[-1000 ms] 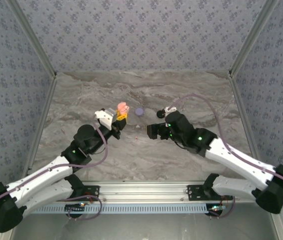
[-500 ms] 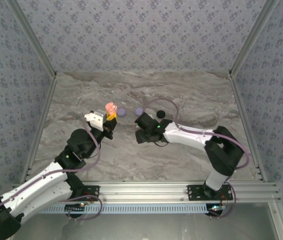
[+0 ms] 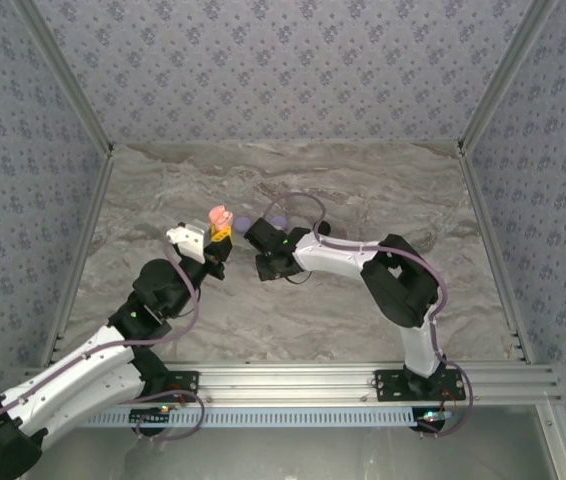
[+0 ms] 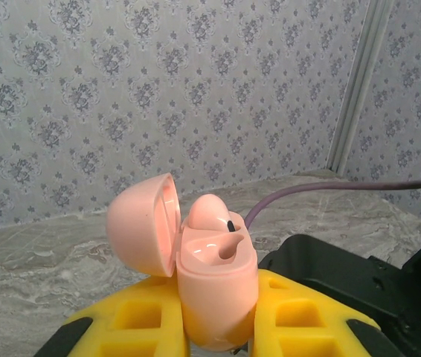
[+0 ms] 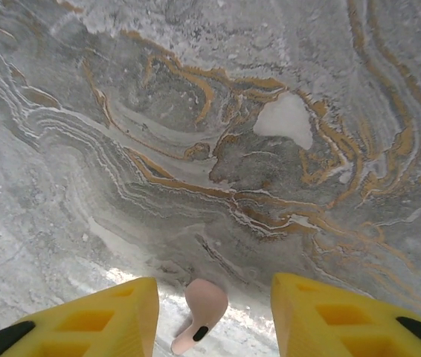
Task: Insert the wireless bluetooth earbuds into the charging case
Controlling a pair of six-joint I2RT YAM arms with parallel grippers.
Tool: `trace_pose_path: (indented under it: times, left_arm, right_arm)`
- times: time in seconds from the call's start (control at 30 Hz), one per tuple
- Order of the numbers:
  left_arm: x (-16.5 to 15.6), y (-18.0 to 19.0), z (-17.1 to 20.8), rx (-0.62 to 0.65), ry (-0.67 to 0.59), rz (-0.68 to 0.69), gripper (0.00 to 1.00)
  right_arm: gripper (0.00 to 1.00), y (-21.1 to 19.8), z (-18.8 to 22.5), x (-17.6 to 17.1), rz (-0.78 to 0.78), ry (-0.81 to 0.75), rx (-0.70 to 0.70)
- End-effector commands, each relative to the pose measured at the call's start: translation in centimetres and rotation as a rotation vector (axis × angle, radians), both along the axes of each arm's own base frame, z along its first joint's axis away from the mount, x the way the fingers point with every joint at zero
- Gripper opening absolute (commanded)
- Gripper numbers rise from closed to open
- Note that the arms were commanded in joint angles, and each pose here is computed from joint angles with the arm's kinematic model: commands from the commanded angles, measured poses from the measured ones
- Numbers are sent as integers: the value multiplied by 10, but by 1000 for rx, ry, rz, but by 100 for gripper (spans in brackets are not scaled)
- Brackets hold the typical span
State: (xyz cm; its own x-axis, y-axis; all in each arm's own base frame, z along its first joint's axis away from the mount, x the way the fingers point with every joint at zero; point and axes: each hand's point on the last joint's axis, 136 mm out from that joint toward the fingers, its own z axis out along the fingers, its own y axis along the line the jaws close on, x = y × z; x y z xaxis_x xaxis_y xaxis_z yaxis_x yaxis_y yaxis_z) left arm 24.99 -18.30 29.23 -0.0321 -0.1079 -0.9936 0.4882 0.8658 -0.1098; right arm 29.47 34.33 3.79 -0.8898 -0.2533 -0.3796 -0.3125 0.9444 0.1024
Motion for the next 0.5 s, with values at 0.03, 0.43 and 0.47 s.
trace_pose_path:
  times: [0.03,0.43,0.47]
  left_arm:
    - [-3,3,10,-46,-24,-8,0]
    - [-3,3,10,-57,-20,-14,0]
    - [-3,3,10,-58,-19,-14,0]
  right_arm:
    - [42,2,-9,-8,9,49,-37]
    - [32,1,-21,-16,29,81,-79]
    - [32,1,-22,-17,30,86,-80]
